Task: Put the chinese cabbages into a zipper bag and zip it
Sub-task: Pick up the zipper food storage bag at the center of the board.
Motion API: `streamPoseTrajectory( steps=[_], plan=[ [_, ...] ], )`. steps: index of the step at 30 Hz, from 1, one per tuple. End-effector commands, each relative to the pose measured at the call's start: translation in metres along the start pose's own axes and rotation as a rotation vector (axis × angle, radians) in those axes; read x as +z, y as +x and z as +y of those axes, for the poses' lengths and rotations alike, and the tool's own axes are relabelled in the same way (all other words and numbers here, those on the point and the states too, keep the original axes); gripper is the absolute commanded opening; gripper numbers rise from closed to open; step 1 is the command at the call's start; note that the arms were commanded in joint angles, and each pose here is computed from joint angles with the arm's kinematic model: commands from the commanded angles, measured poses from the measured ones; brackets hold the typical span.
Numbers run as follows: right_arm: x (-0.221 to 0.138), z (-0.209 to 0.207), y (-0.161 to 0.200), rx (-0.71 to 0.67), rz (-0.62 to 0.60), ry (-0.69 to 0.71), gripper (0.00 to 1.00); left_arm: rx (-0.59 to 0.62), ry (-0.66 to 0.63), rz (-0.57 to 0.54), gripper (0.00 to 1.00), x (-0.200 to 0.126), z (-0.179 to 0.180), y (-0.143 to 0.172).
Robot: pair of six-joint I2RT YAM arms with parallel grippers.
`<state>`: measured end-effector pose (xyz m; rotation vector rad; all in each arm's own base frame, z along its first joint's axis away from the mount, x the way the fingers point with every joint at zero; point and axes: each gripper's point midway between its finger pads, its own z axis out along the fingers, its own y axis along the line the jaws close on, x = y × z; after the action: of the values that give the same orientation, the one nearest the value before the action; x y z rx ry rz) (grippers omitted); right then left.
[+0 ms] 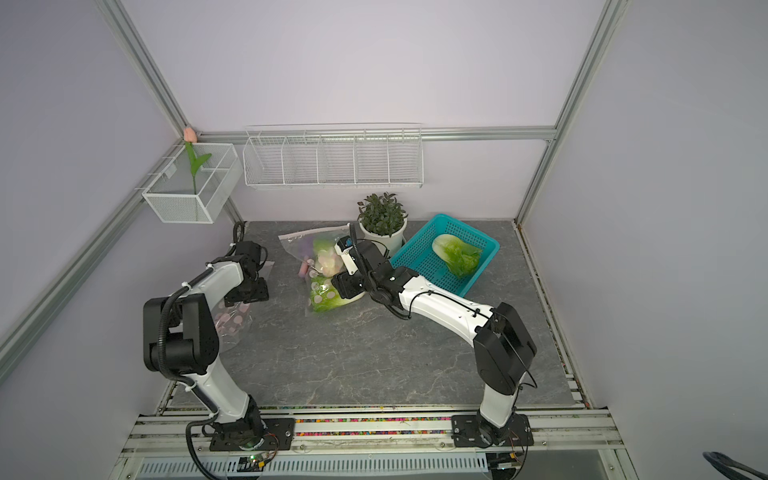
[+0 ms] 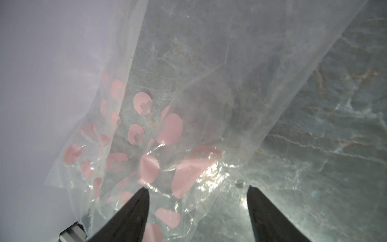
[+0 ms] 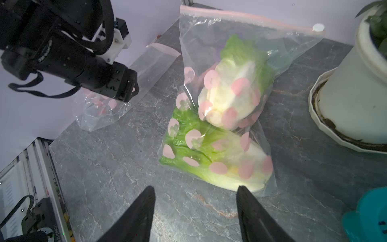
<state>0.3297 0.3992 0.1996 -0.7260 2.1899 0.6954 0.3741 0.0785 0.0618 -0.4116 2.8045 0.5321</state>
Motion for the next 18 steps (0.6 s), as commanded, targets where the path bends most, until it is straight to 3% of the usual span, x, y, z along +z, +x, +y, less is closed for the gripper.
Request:
streamPoseTrajectory(
  steps=[1, 3, 5, 8, 12, 18],
  plan=[
    [-0.007, 0.000, -0.003, 0.021, -0.025, -0.020, 0.65, 0.034, 0.013, 0.048, 0.71, 0.017, -0.009, 0.005],
    [-0.010, -0.001, -0.001, 0.020, -0.030, -0.018, 0.64, 0.042, 0.057, 0.063, 0.70, 0.023, -0.018, 0.008],
    [-0.013, -0.005, -0.001, 0.030, -0.039, -0.009, 0.64, 0.044, 0.096, 0.081, 0.60, 0.033, -0.025, 0.012],
    [-0.016, -0.008, 0.002, 0.036, -0.037, -0.003, 0.63, 0.073, 0.089, 0.099, 0.29, 0.034, -0.022, 0.013],
    [-0.022, -0.010, 0.004, 0.049, -0.045, 0.005, 0.62, 0.065, 0.071, 0.007, 0.00, 0.009, -0.009, -0.004],
    [-0.040, -0.019, 0.003, 0.089, -0.066, 0.015, 0.61, -0.029, 0.141, -0.166, 0.00, -0.062, 0.007, -0.028]
  ],
)
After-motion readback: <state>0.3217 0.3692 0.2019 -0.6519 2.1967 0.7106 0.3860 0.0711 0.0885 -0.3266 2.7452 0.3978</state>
